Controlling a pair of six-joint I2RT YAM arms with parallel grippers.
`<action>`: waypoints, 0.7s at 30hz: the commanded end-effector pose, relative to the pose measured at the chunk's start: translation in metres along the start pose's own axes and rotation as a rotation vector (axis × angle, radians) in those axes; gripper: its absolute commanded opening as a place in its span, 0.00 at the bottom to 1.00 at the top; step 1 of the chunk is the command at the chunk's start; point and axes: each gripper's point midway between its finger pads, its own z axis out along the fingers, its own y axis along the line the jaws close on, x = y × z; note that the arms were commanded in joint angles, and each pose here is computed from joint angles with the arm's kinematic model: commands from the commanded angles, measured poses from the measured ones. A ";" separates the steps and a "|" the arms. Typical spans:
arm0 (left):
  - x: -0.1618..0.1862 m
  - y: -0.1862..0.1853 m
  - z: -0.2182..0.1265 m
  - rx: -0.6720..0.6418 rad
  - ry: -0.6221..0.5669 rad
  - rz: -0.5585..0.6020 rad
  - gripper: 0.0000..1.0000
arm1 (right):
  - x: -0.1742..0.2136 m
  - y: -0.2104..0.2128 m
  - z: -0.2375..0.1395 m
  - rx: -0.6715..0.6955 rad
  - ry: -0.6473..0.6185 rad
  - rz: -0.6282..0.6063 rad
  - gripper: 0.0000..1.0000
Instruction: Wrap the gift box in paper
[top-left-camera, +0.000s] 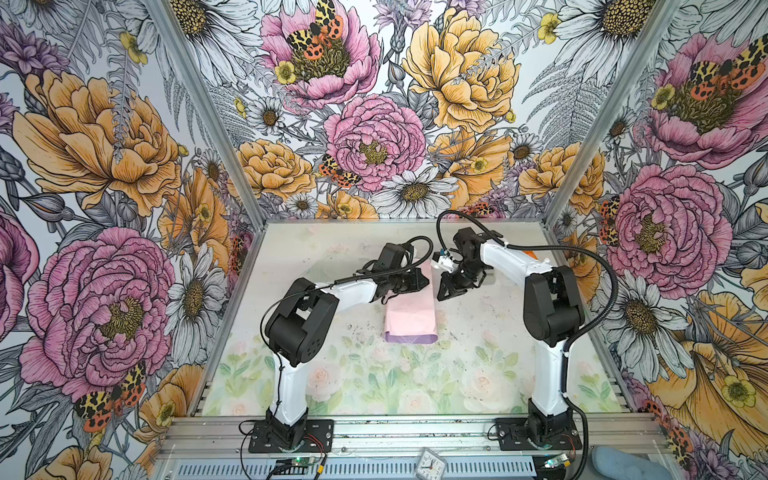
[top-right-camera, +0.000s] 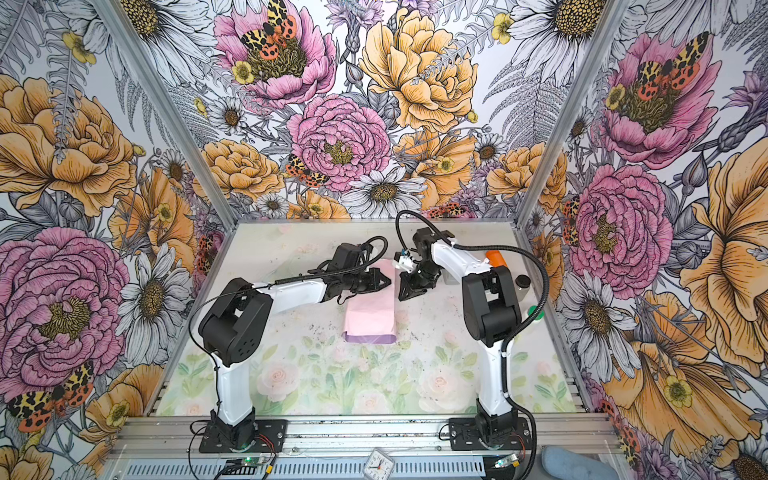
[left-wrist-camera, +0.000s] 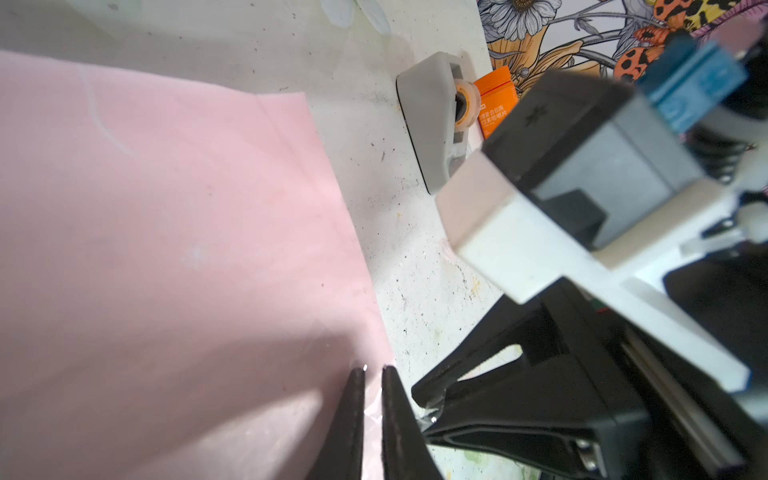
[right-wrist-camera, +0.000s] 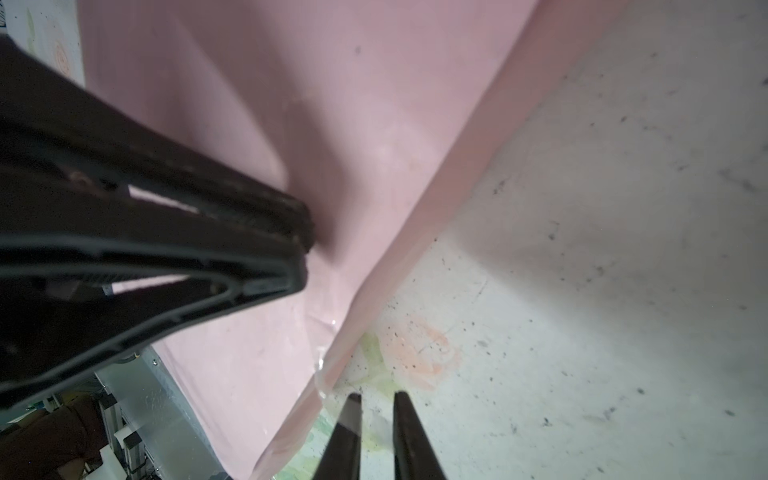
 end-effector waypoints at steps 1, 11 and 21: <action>0.024 0.023 0.004 -0.078 0.055 -0.003 0.13 | 0.001 0.001 -0.015 0.032 -0.032 -0.017 0.21; 0.025 0.022 0.004 -0.074 0.059 -0.002 0.13 | 0.023 -0.006 -0.056 0.113 -0.104 0.043 0.32; 0.024 0.021 0.005 -0.070 0.059 -0.001 0.13 | -0.008 0.033 -0.085 0.073 -0.297 0.026 0.20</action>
